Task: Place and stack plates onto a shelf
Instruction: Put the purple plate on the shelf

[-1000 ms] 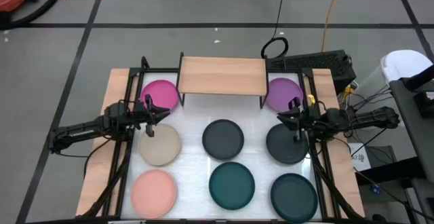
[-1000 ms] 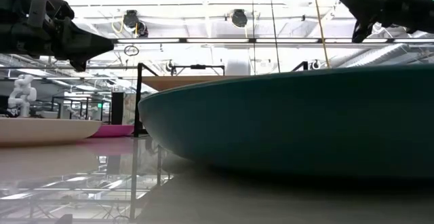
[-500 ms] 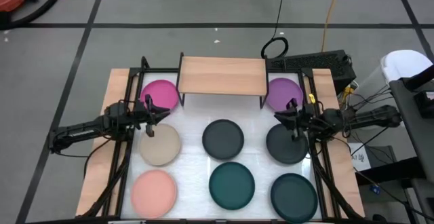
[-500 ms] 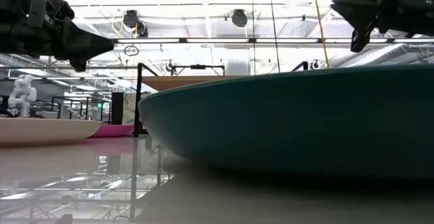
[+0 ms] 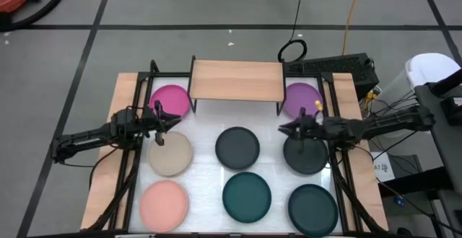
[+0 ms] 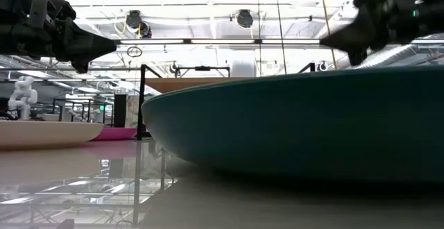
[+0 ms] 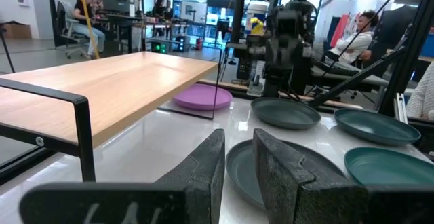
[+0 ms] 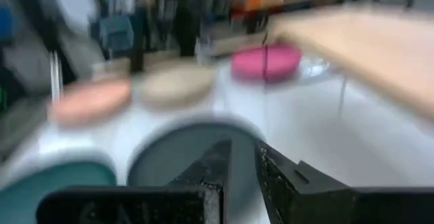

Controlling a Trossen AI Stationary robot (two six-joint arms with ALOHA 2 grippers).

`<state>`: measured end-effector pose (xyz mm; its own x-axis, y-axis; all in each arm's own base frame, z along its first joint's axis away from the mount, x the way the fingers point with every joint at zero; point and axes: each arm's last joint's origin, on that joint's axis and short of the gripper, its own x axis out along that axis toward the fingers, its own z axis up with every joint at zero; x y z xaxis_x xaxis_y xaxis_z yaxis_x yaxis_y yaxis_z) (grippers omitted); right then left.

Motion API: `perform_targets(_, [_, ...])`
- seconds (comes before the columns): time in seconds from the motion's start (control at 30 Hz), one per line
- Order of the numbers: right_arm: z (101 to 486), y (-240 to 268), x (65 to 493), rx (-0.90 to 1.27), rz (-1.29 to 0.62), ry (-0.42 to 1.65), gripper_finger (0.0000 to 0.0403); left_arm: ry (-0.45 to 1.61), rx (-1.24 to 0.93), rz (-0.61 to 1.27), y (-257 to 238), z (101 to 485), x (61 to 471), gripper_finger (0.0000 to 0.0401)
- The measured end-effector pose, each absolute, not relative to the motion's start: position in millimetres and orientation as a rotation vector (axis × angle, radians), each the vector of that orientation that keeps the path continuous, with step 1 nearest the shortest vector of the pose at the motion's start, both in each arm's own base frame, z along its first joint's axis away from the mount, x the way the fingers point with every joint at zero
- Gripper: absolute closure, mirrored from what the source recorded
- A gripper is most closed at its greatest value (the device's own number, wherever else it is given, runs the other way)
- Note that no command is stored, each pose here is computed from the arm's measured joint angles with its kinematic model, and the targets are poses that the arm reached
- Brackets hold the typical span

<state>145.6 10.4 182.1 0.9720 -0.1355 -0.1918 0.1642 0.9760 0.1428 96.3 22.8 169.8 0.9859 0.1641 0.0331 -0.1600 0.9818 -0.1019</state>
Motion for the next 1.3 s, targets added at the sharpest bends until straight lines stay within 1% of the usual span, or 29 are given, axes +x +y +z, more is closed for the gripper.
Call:
perform_targets(0.4, [149.3, 23.4, 173.6, 0.061, -0.015, 0.363, 0.035, -0.041, -0.099, 0.163, 22.8, 169.8, 96.3, 0.032])
perform_targets(0.5, [143.1, 26.8, 177.8, 0.025, 0.004, 0.38, 0.0335, -0.041, -0.099, 0.163, 22.8, 169.8, 96.3, 0.032])
perform_targets(0.6, [141.5, 31.4, 183.2, -0.005, 0.026, 0.379, 0.0311, -0.042, -0.099, 0.163, 22.8, 169.8, 96.3, 0.032])
perform_targets(0.73, [149.2, 40.8, 205.7, -0.049, 0.038, 0.446, 0.0276, -0.042, -0.099, 0.163, 22.8, 169.8, 96.3, 0.032])
perform_targets(0.83, [154.8, 46.2, 222.6, -0.093, -0.035, 0.533, 0.0257, -0.042, -0.099, 0.163, 22.8, 169.8, 96.3, 0.032])
perform_targets(0.93, [159.7, 44.9, 228.6, -0.116, -0.151, 0.635, 0.0251, -0.042, -0.099, 0.163, 22.8, 169.8, 96.3, 0.032])
perform_targets(1.1, [161.7, 34.4, 208.1, -0.14, -0.344, 0.81, 0.026, -0.041, -0.099, 0.163, 22.8, 169.8, 96.3, 0.032])
perform_targets(1.3, [170.9, 14.9, 177.4, -0.042, -0.611, 0.882, 0.0272, -0.042, -0.099, 0.163, 22.8, 169.8, 96.3, 0.032])
